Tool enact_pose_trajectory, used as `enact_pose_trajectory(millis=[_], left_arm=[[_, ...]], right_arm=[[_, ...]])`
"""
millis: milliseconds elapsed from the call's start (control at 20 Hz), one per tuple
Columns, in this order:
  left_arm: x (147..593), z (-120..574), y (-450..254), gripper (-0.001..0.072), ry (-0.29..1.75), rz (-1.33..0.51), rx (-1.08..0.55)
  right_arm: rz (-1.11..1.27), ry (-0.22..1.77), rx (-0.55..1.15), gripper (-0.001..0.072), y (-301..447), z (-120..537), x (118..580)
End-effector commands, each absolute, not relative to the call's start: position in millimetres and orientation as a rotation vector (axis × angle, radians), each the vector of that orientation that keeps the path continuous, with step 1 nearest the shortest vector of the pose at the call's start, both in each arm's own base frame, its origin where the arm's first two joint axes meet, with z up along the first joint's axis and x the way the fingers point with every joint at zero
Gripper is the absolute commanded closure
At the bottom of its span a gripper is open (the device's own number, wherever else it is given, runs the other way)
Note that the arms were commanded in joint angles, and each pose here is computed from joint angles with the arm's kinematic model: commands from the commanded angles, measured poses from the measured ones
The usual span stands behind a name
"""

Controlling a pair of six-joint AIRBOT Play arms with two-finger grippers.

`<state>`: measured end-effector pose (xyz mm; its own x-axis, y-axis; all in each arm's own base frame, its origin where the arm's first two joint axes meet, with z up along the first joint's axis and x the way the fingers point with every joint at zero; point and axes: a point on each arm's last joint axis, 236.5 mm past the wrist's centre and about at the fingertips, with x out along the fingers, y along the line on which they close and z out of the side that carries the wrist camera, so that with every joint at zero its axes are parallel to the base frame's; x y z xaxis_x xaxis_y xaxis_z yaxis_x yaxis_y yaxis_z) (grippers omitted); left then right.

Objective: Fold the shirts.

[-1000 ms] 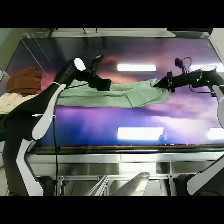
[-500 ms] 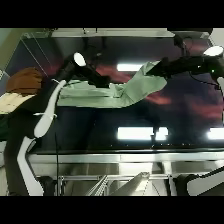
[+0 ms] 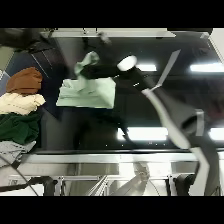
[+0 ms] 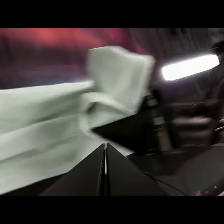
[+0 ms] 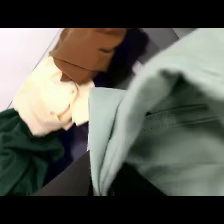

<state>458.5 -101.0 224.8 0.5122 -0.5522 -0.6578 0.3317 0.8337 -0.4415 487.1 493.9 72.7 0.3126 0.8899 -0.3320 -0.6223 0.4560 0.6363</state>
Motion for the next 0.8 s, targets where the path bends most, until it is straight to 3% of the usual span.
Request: enact_pose_trajectory(millis=[0,50,100,250,300,400,550,750], left_arm=[[431.6,227.0,-71.1,0.0689,0.864,-0.486,-0.285],[429.5,220.6,-68.2,0.0689,0.868,-0.478,-0.292],[427.5,213.2,-68.1,0.0689,0.878,-0.475,-0.298],[419.3,191.1,-71.4,0.0689,0.938,-0.486,-0.309],[417.3,185.2,-74.5,0.0688,0.953,-0.494,-0.307],[414.5,175.8,-75.4,0.0688,0.976,-0.5,-0.309],[409.5,172.5,-74.9,0.0689,0.998,-0.51,-0.303],[398.5,168.4,-78.2,0.0689,1.041,-0.539,-0.289]], right_arm=[[0.981,0.626,0.555,0.0414,579.3,32.8,474.9],[0.989,0.657,0.612,0.0288,589.8,22.4,465.1],[1.0,0.675,0.642,0.022,593.8,18.6,458.0],[1.088,0.636,0.589,0.0194,585.8,43.5,451.3],[1.114,0.624,0.593,0.026,575.8,61.6,455.3],[1.218,0.619,0.524,0.0687,541.3,97.7,456.4],[1.135,0.799,0.441,0.0693,446.0,102.7,480.1],[0.832,1.24,0.371,0.0693,306.7,10.7,480.8]])
